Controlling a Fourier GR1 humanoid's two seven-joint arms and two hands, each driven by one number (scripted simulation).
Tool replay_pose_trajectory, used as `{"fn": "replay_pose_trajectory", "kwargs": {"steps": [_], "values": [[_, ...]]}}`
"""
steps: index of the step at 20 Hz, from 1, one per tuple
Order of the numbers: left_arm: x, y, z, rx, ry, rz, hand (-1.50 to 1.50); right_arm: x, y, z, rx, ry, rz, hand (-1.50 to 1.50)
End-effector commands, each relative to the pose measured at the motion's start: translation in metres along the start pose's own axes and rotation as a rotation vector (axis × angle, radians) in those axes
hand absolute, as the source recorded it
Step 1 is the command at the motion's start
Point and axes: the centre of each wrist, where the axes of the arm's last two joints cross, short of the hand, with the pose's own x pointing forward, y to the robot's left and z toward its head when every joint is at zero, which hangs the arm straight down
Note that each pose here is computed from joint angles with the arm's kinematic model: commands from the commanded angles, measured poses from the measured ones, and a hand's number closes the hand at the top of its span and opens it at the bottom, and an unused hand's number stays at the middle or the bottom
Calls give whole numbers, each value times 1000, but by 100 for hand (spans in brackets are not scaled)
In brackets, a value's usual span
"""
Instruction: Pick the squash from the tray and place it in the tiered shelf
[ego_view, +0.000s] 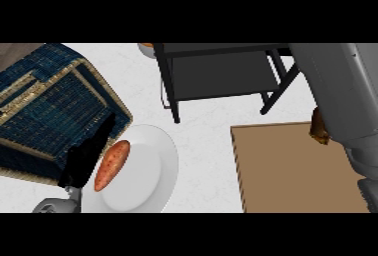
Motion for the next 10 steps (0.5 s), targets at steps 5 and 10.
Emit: {"fn": "replay_pose_trajectory", "kwargs": {"steps": [5, 10], "values": [[-14, -12, 6, -5, 51, -4, 0, -14, 56, -17, 127, 14, 19, 150], [3, -9, -7, -19, 25, 0, 0, -8, 54, -18, 262, 159, -491, -150]]}}
